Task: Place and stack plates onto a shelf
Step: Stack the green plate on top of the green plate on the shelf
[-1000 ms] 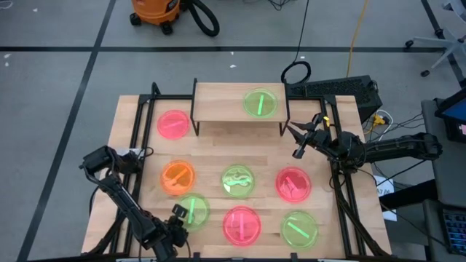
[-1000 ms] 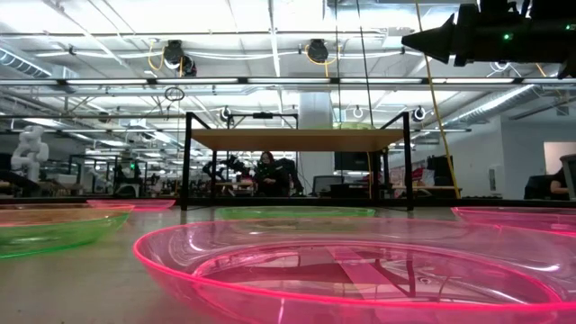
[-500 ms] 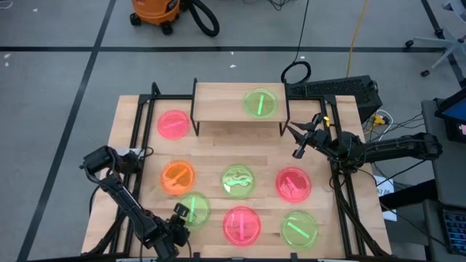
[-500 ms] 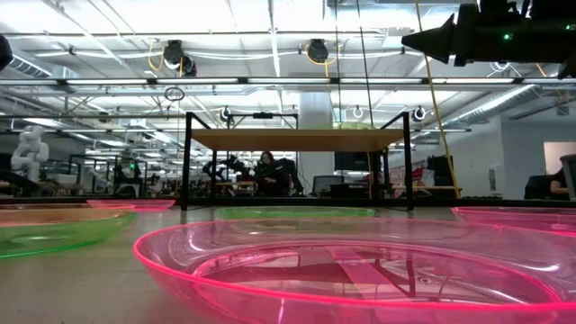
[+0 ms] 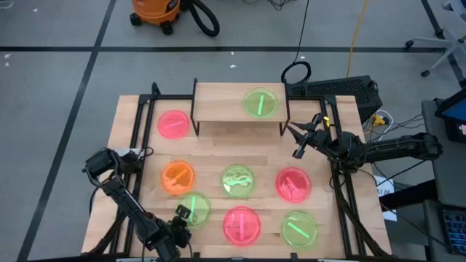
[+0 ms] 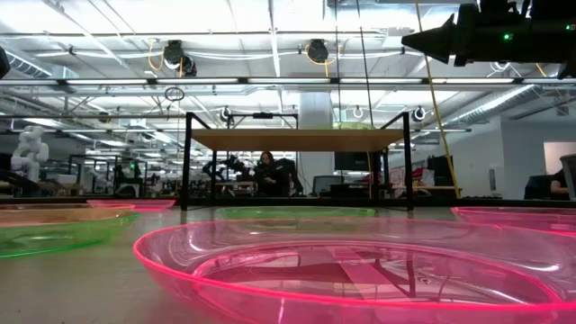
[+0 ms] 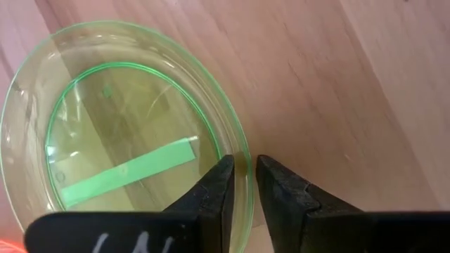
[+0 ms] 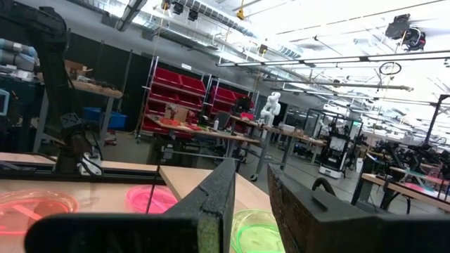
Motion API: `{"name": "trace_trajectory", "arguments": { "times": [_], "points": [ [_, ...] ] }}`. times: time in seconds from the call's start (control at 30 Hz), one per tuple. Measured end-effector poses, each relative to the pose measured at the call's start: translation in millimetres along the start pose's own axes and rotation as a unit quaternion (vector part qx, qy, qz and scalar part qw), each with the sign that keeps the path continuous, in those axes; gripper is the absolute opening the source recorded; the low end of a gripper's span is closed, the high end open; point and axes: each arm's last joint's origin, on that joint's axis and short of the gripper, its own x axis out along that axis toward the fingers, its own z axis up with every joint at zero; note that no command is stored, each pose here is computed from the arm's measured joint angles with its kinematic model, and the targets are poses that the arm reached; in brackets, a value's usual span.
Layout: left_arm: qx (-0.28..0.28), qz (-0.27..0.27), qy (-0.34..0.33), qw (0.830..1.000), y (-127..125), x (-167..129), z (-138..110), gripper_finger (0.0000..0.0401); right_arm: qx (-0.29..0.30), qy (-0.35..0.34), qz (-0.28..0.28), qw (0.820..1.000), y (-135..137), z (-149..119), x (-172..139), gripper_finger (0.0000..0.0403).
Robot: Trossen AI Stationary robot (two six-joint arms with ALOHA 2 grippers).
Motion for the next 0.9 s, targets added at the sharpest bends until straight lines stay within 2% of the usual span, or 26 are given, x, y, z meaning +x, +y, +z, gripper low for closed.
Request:
{"name": "trace_trajectory", "arguments": {
  "times": [0.17,0.37,0.53,0.67,0.8,0.9],
  "points": [
    [0.010,-0.003,-0.007,1.000,-1,0,1,0.0011,0.000,0.000,0.000,1.000,0,0,0,0.0070],
    [0.022,0.025,-0.028,0.999,1,-5,14,0.0004,0.000,0.000,0.000,1.000,0,0,0,0.0070],
    [0.035,0.065,-0.044,0.996,14,-27,37,0.0003,0.000,-0.001,0.000,1.000,0,0,0,0.0070],
    [0.051,0.093,-0.022,0.994,34,-47,53,0.0002,0.001,-0.002,0.000,1.000,0,0,0,0.0070],
    [0.062,0.117,0.025,0.991,50,-67,56,0.0002,0.003,-0.003,0.001,1.000,0,0,0,0.0070],
    [0.079,0.163,0.054,0.982,62,-75,54,0.0001,0.004,-0.003,0.001,1.000,0,0,0,0.0070]
  ]
}}
